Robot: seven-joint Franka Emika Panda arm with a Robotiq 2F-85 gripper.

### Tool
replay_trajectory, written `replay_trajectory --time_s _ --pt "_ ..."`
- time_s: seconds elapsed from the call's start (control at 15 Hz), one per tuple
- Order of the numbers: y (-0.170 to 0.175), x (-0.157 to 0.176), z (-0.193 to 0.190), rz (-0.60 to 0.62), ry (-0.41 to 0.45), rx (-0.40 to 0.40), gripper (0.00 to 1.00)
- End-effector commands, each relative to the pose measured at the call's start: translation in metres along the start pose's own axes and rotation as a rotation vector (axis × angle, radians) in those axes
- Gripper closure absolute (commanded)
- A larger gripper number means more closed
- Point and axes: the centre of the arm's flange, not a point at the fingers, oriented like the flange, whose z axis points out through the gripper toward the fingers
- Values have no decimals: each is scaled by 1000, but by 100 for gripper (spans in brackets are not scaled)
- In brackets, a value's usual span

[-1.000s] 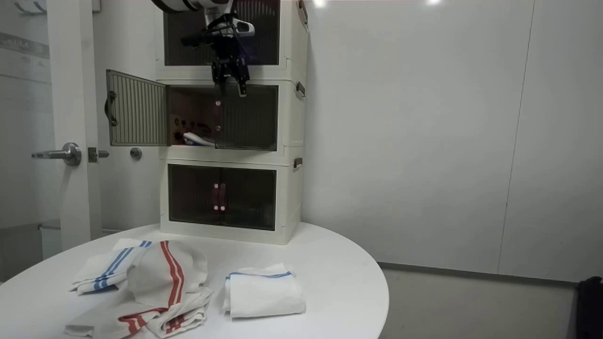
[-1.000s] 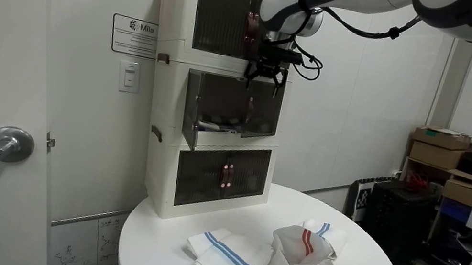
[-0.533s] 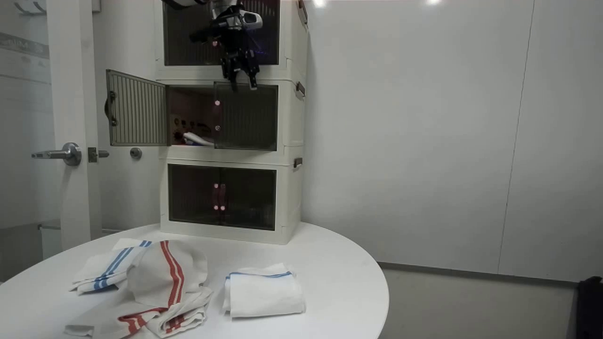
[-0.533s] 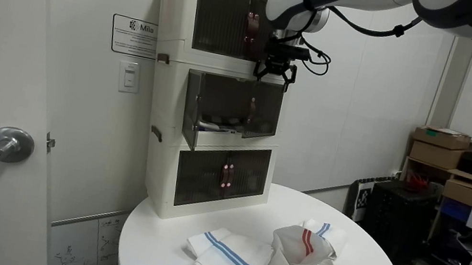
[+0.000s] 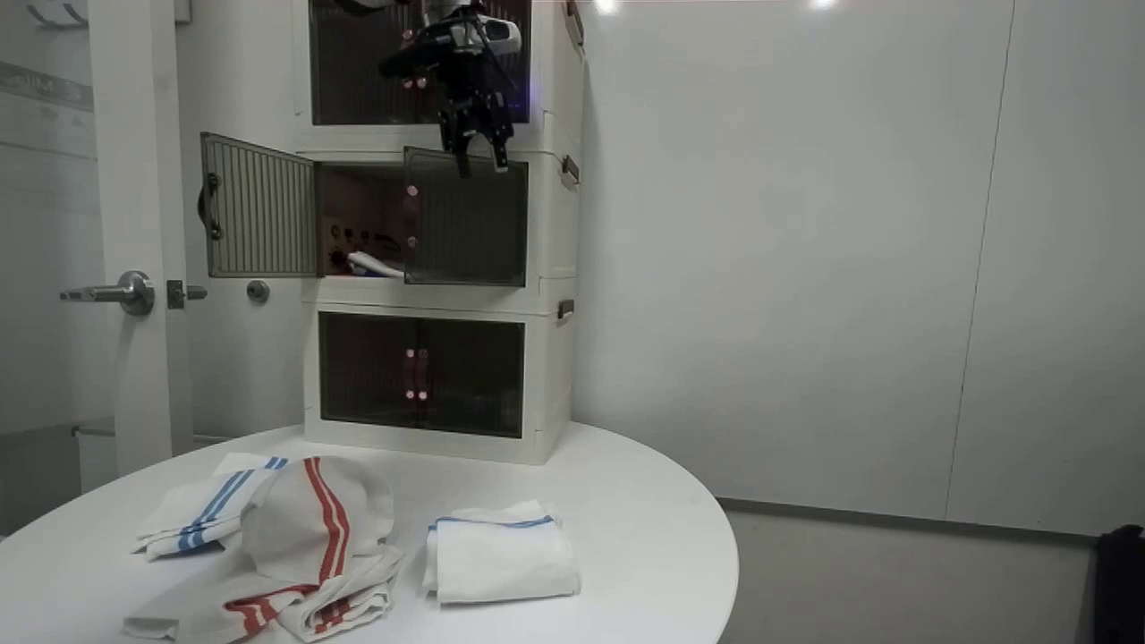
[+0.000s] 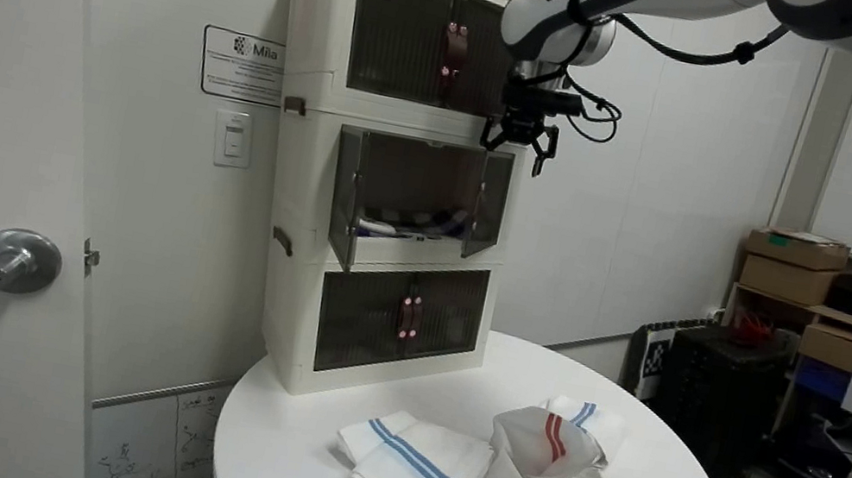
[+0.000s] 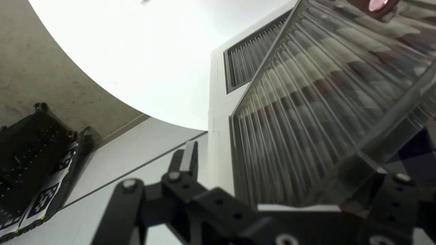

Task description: Open the cabinet door

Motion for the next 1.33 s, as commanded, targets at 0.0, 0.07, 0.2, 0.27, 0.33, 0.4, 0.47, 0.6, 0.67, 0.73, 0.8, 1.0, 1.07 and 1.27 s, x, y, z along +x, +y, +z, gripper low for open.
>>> replay_trajectory --time_s 0.0,0.07,0.2,0.27,0.33,0.4,0.47,0.6,0.67,0.73,0.8,1.0,1.07,1.27 --pt "22 -9 15 -41 -67 25 0" --pt "27 -8 19 -61 -74 28 0" --pt "42 -1 20 -135 -72 39 0" --pt "50 4 20 -194 -78 52 0" --pt "58 8 20 -239 -73 60 0" --pt "66 14 18 -288 -76 77 0" --pt "76 21 16 -350 -71 87 0" --pt "95 34 14 -455 -65 103 0" --pt "103 40 13 -506 -65 115 0" --pt "112 46 12 -559 -65 126 0" --pt "119 51 11 -609 -64 138 0" --pt "133 61 3 -765 -78 165 0" --pt "135 63 0 -819 -83 168 0" --pt "136 66 -11 -933 -90 179 0"
